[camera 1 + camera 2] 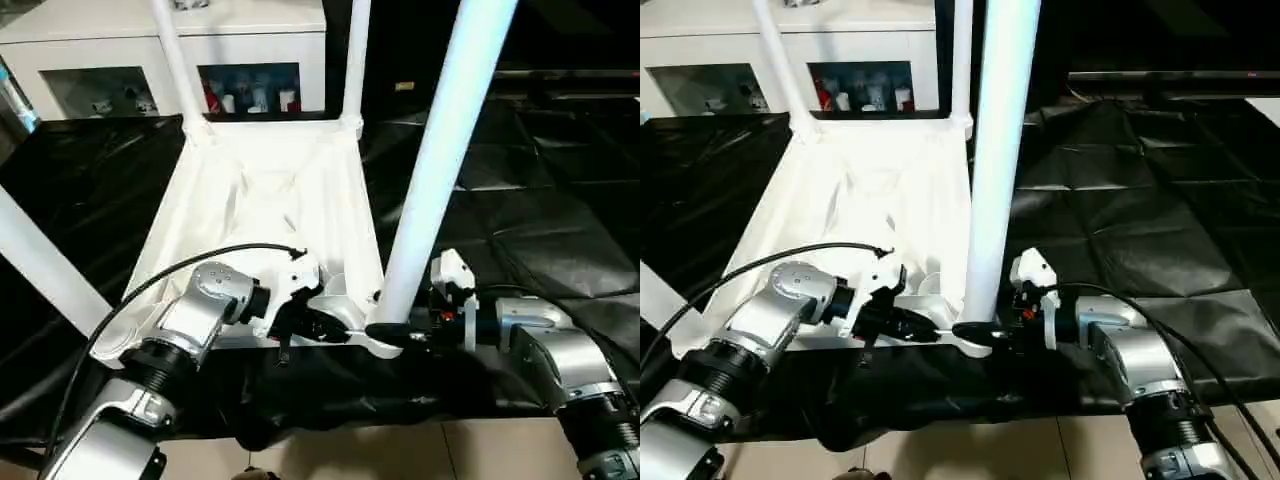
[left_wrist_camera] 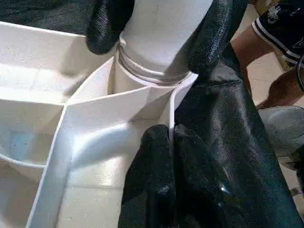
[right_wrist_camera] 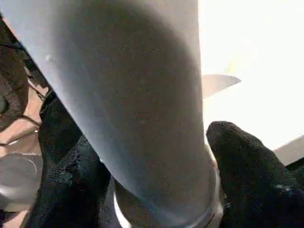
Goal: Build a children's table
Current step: Rotate leg to tighten
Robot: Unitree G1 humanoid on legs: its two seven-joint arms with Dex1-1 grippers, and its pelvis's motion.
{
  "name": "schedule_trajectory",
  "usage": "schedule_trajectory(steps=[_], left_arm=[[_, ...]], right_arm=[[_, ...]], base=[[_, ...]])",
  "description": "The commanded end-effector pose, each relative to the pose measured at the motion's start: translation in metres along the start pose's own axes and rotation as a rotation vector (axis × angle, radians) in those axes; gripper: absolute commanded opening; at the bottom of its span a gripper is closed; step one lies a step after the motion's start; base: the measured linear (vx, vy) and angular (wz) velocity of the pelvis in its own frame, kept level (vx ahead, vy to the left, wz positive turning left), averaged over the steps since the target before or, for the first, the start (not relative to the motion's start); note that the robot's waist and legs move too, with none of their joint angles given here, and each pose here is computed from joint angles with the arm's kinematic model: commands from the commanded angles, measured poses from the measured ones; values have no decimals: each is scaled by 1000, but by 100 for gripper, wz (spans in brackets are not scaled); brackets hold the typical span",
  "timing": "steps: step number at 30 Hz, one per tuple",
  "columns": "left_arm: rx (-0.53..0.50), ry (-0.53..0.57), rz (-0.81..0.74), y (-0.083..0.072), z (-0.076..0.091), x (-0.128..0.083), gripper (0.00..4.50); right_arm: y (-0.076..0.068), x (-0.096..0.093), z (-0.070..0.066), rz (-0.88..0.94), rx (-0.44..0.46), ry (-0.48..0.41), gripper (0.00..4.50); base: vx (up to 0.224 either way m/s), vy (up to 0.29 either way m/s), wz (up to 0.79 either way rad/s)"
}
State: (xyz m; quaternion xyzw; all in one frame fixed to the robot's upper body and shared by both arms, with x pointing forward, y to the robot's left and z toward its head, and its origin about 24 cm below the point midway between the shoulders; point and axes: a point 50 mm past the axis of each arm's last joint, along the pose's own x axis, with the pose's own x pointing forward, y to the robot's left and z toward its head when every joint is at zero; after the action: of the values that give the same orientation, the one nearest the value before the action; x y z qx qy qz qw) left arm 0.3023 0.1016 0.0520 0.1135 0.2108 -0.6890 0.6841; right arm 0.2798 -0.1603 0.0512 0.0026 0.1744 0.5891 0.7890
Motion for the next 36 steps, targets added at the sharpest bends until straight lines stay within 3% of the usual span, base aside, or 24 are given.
schedule_trajectory(steps=[1, 5, 6, 9, 13, 14, 16, 17, 20, 22, 25, 27, 29, 30, 31, 32, 33, 34, 36], left_arm=[[28, -36, -14, -1, 9, 3, 0], [5, -59, 144, 12, 13, 8, 0], [-11, -86, 242, 20, 18, 13, 0], [-24, -110, 291, 24, 23, 18, 0], [-59, -166, 372, 26, 35, 39, 0], [-59, -166, 372, 26, 35, 39, 0], [-61, -179, 380, 23, 38, 51, 0], [-56, -180, 368, 21, 39, 54, 0], [-30, -171, 329, 17, 37, 55, 0], [-15, -166, 303, 14, 35, 55, 0], [-7, -155, 263, 10, 30, 52, 0], [24, -129, 221, 7, 26, 48, 0], [37, -116, 196, 6, 24, 45, 0], [51, -100, 173, 5, 22, 42, 0], [51, -100, 173, 5, 22, 42, 0], [66, -85, 143, 5, 19, 36, 0], [67, -84, 140, 5, 19, 35, 0], [80, -71, 107, 4, 18, 28, 0], [84, -65, 85, 3, 17, 24, 0]], right_arm=[[3, 5, 4, 18, 2, -23, 280], [-2, 17, -5, -121, 47, -35, 265], [-17, 23, -11, -350, 101, -54, 262], [-26, 26, -17, -500, 166, -73, 253], [-28, 43, -22, -627, 247, -107, 248], [-28, 43, -22, -627, 247, -107, 248], [-22, 61, -17, -611, 231, -127, 248], [-18, 69, -14, -578, 221, -145, 282], [-14, 74, -9, -512, 224, -175, 325], [-12, 73, -6, -464, 171, -158, 337], [-8, 61, -4, -372, 74, -128, 359], [-4, 35, -2, -276, -5, -105, 359], [-3, 23, -2, -248, -24, -94, 359], [-1, 5, -3, -221, -50, -67, 359], [-1, 5, -3, -221, -50, -67, 359], [0, -19, -5, -195, -78, -25, 359], [0, -21, -5, -193, -80, -21, 359], [2, -46, -5, -180, -92, 17, 359], [3, -59, -4, -176, -95, 37, 359]], base=[[0, 0, 0], [0, 0, 0], [0, 0, 0], [0, 0, 0], [0, 0, 0], [0, 0, 0], [0, 0, 0], [0, 0, 0], [0, 0, 0], [0, 0, 0], [0, 0, 0], [0, 0, 0], [0, 0, 0], [0, 0, 0], [0, 0, 0], [0, 0, 0], [0, 0, 0], [0, 0, 0], [0, 0, 0]])
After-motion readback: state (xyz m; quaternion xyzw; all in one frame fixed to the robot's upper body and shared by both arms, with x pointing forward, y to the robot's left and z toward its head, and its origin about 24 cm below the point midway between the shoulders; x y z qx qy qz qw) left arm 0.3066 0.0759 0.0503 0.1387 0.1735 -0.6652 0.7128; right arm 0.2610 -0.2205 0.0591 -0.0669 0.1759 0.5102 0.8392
